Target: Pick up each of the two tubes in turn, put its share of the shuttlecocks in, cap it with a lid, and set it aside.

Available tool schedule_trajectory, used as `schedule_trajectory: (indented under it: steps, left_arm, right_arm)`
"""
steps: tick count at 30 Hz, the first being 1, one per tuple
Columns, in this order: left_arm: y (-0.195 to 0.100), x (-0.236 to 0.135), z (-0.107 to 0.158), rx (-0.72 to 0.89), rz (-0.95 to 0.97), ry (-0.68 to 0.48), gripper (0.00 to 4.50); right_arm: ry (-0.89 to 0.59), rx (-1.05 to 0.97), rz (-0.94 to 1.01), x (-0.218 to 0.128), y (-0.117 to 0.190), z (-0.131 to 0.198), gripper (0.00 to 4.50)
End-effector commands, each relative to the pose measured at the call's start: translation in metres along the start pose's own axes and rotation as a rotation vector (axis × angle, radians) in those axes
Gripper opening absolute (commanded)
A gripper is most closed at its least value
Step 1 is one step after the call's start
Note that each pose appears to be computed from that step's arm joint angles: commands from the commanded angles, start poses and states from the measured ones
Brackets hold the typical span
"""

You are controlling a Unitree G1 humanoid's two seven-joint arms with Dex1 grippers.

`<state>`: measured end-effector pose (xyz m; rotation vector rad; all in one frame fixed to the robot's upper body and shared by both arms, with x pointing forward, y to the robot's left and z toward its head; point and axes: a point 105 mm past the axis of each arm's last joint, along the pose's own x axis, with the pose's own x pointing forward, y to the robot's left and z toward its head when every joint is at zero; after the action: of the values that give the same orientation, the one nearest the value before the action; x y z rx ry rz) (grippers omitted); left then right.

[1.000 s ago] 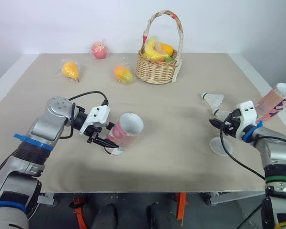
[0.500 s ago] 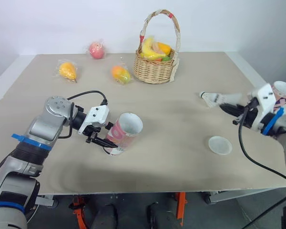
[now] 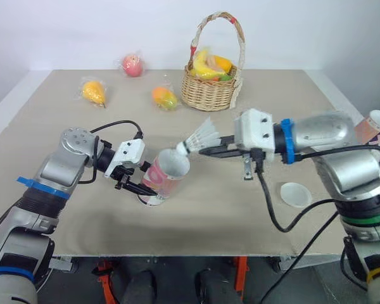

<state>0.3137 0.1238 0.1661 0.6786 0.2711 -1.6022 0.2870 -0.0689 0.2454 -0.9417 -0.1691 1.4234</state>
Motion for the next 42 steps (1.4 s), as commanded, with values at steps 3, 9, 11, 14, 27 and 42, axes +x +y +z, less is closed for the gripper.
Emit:
schedule_trajectory:
  steps: [3, 9, 11, 14, 27, 42]
  left_arm:
    - [0.005, -0.007, 0.006, 0.021, 0.046, 0.004, 2.54]
    - [0.003, -0.008, 0.004, 0.016, 0.049, 0.004, 2.54]
    - [0.003, -0.008, 0.004, 0.016, 0.05, 0.003, 2.54]
    - [0.004, -0.008, 0.004, 0.017, 0.048, 0.001, 2.54]
    - [0.002, -0.006, 0.004, 0.01, 0.062, -0.005, 2.54]
    - [-0.001, -0.011, 0.003, 0.007, 0.072, 0.003, 2.54]
  right_arm:
    - [0.006, -0.119, 0.074, 0.0, 0.001, 0.011, 0.09]
    - [-0.017, -0.154, 0.102, 0.012, -0.009, 0.021, 0.37]
    - [-0.053, -0.139, 0.134, 0.012, -0.008, 0.029, 0.98]
    - [-0.108, -0.126, 0.149, 0.01, -0.01, 0.041, 2.62]
    - [0.139, 0.467, -0.634, -0.074, -0.062, -0.11, 3.92]
    - [0.414, 0.848, -1.079, -0.143, -0.006, -0.226, 3.92]
